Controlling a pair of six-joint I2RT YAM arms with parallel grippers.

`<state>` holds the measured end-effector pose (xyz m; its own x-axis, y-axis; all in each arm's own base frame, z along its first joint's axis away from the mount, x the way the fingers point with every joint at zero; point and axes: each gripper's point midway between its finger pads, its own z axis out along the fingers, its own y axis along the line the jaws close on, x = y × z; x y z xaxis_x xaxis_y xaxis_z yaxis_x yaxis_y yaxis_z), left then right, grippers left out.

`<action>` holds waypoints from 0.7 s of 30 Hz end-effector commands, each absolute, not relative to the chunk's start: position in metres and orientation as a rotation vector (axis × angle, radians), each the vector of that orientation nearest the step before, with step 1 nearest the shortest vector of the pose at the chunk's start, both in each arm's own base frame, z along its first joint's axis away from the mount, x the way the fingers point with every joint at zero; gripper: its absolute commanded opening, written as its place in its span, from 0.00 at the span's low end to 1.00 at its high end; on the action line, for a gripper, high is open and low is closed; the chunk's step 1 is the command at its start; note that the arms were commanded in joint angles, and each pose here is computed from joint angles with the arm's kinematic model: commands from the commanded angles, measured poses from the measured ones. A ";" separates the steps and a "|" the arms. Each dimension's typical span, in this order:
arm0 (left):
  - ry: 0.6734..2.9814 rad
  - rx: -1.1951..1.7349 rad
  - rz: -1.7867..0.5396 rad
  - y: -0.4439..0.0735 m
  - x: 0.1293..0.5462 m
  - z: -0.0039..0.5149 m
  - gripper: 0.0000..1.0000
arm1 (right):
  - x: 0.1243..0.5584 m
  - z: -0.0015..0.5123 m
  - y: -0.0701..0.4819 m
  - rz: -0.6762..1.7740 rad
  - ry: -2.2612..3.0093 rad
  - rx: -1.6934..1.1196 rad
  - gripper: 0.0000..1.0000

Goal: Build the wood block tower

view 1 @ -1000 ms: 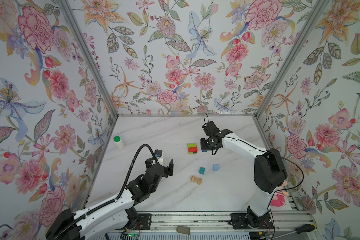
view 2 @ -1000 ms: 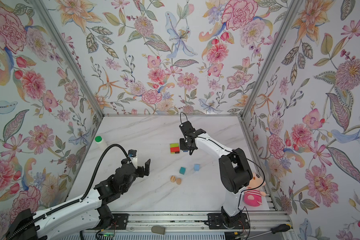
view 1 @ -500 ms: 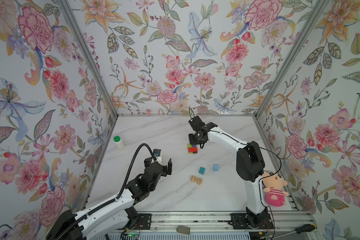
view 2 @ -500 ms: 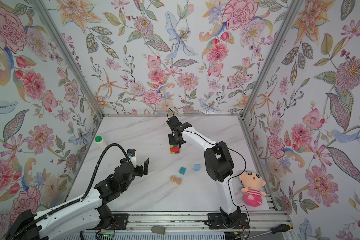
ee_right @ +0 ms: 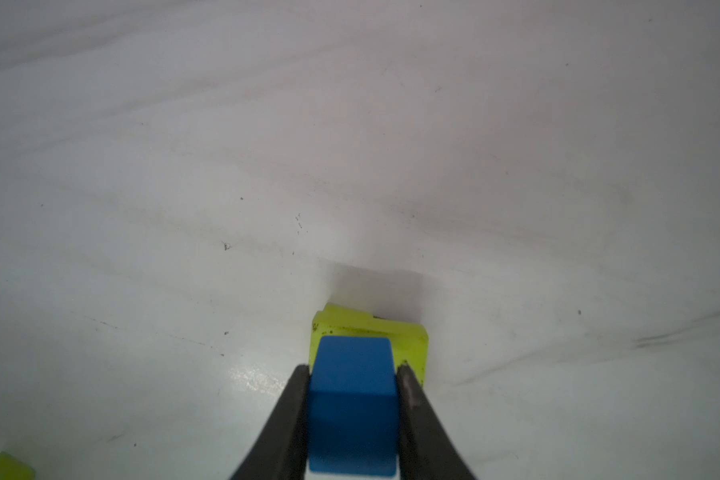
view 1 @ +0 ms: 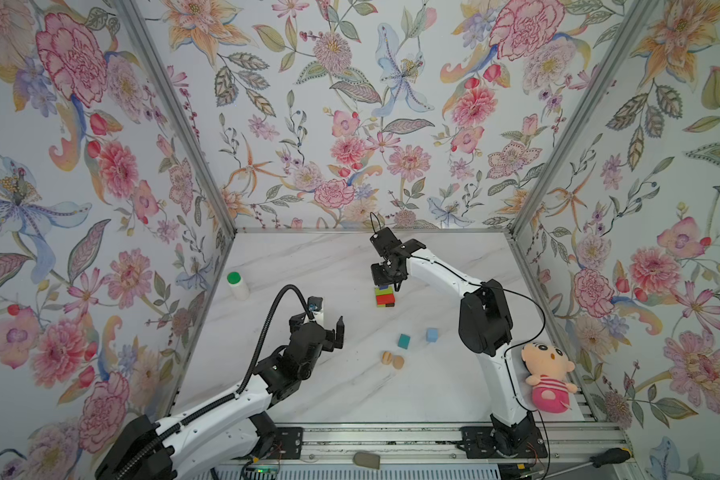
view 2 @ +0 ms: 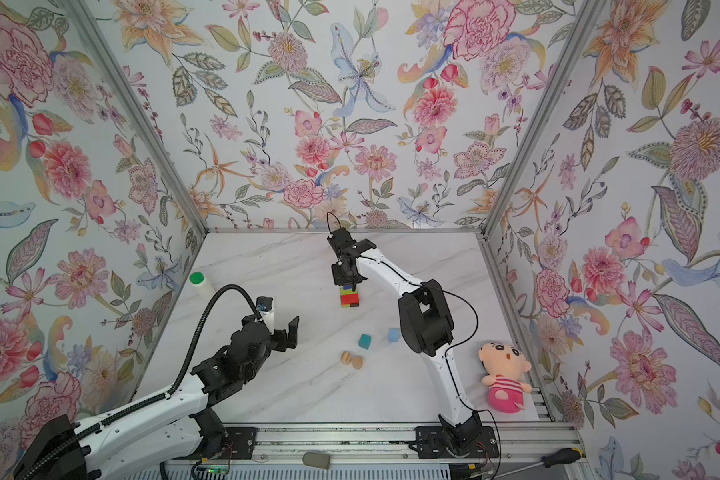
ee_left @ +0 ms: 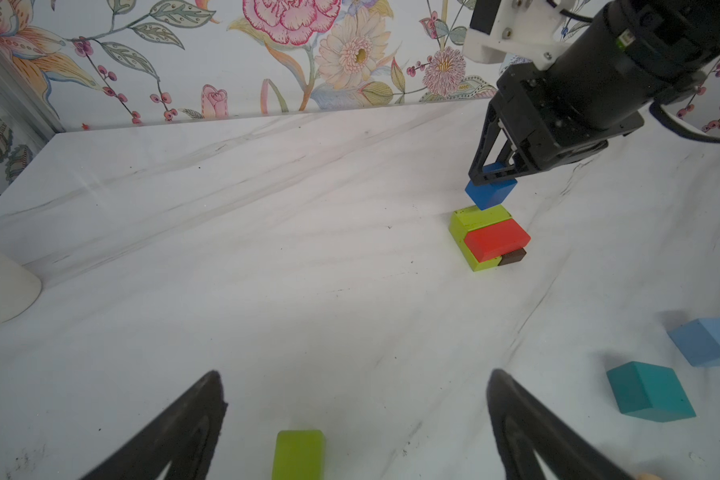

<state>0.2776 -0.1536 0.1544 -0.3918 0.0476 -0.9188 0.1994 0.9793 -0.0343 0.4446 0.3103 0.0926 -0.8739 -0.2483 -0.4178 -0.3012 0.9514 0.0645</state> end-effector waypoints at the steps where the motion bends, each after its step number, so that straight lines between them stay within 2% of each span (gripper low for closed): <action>1: 1.966 0.180 -0.157 -0.151 0.280 0.153 0.99 | 0.443 0.087 0.313 0.155 2.711 -0.425 0.29; 21: 1.975 0.173 -0.164 -0.148 0.282 0.149 0.99 | 0.442 0.075 0.314 0.157 2.738 -0.415 0.29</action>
<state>0.2808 -0.1522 0.1533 -0.3962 0.0355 -0.9175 0.2010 0.9784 -0.0489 0.4451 0.3109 0.0784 -0.8850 -0.2559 -0.3890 -0.2996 0.9525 0.0549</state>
